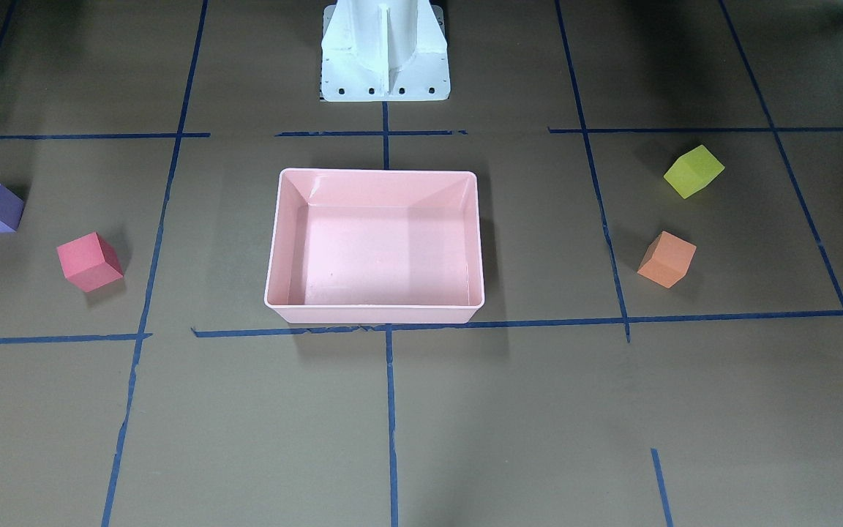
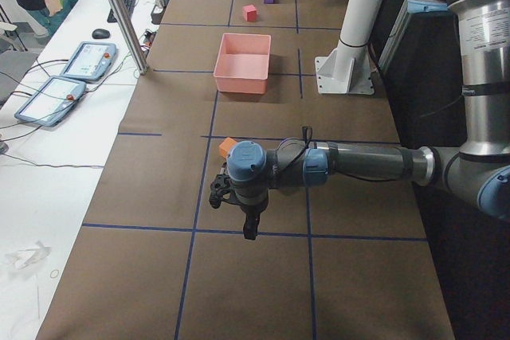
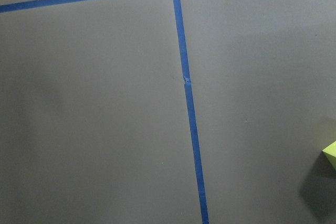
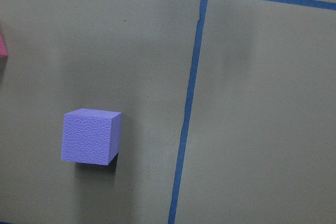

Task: Place blocks into pink bin with both arms
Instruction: 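Lower the right gripper onto the purple cube, then grasp the purple cube with the right gripper and lift it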

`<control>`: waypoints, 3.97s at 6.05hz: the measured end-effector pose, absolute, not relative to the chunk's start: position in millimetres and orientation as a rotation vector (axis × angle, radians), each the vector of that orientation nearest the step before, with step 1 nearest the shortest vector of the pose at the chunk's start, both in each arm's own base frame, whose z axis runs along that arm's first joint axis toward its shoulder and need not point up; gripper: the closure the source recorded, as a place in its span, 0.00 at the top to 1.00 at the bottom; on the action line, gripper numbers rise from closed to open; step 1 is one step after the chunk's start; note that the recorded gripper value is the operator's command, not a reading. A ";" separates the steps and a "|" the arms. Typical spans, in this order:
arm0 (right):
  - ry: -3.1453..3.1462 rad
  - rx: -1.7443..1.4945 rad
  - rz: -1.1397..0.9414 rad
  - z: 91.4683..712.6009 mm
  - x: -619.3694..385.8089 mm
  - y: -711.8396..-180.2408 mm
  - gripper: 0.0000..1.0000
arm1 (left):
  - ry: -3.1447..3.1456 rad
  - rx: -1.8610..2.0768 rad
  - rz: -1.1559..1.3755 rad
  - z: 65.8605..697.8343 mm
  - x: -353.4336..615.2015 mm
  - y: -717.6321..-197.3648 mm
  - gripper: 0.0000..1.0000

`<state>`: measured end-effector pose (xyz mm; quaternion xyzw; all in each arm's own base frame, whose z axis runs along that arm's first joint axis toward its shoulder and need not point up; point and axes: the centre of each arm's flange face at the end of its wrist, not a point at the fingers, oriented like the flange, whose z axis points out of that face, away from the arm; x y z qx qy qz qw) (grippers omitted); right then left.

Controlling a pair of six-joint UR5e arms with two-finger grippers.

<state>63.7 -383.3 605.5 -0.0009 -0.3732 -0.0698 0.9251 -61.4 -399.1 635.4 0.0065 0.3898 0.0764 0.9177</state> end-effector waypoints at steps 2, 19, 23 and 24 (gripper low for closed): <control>-0.765 0.008 -0.161 602.3 58.5 -387.0 1.00 | 0.796 0.019 0.163 632.0 -60.6 -399.9 1.00; -0.723 0.070 -0.147 662.9 -162.5 -369.9 0.27 | 0.803 0.015 0.166 634.9 -58.8 -400.0 1.00; -0.856 0.125 -0.119 483.0 -199.2 -421.3 0.30 | 0.803 0.016 0.166 635.4 -58.8 -400.1 1.00; -0.881 0.097 -0.056 411.2 -232.3 -448.6 0.30 | 0.803 0.016 0.166 635.4 -58.8 -400.2 1.00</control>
